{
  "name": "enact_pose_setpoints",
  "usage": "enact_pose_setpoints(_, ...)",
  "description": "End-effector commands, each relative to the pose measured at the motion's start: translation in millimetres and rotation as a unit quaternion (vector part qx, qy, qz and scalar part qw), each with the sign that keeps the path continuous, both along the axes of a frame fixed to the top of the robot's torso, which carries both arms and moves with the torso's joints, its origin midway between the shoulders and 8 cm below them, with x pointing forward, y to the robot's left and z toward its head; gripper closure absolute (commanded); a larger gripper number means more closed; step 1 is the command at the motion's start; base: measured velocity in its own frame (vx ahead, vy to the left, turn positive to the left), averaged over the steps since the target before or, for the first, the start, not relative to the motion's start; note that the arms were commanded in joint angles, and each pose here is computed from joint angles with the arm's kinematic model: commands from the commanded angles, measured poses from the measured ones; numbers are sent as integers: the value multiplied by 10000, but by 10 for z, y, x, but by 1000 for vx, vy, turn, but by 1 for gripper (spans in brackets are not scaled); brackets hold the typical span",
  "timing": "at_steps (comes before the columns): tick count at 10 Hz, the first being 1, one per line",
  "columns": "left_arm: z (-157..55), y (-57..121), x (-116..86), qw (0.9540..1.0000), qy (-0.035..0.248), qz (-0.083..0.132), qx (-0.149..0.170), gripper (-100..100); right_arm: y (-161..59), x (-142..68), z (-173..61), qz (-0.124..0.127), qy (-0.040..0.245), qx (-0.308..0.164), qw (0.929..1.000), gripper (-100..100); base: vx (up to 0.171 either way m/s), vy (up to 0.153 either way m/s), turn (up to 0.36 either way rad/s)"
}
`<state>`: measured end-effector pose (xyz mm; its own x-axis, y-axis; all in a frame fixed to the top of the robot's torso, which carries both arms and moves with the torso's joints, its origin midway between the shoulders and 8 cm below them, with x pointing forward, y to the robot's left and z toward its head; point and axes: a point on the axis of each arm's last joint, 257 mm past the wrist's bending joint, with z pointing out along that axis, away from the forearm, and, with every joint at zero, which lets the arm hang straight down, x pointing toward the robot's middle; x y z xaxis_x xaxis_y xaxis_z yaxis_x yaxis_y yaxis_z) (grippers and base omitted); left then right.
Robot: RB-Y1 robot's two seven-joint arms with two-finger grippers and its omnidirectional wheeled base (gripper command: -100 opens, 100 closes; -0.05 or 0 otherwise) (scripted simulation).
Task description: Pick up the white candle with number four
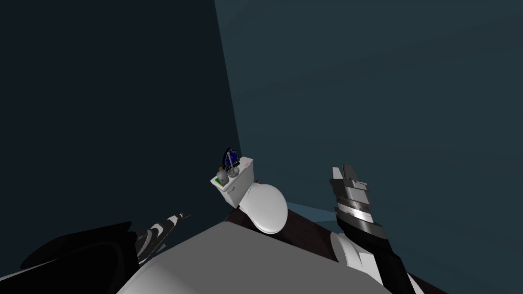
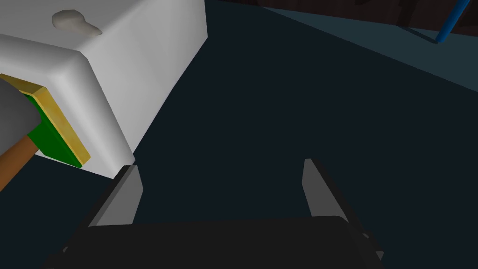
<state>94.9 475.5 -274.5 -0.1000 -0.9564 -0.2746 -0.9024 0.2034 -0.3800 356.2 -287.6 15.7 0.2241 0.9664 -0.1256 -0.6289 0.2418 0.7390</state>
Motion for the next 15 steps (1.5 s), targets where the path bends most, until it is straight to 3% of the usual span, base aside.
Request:
enact_pose_setpoints(1, 0, 0, 0, 10000, 0, 0, 0, -100, 0, 0, 0, 0, 0, 0, 10000, 0, -1, 5, -15)
enact_pose_setpoints(2, 0, 0, 0, 10000, 0, 0, 0, -100, 0, 0, 0, 0, 0, 0, 10000, 0, 0, 0, 0)
enact_pose_setpoints(5, -19, -28, -230, 9987, 411, -301, 79, -100, 0, 0, 0, 0, 0, 0, 10000, 0, 2, -20, 57)
enact_pose_setpoints(14, -19, -28, -230, 9987, 411, -301, 79, -100, 0, 0, 0, 0, 0, 0, 10000, 0, 0, 1, -4)
enact_pose_setpoints(15, -62, -78, -193, 9984, 463, -329, -48, -100, 0, 0, 0, 0, 0, 0, 10000, 0, -22, 7, -82)
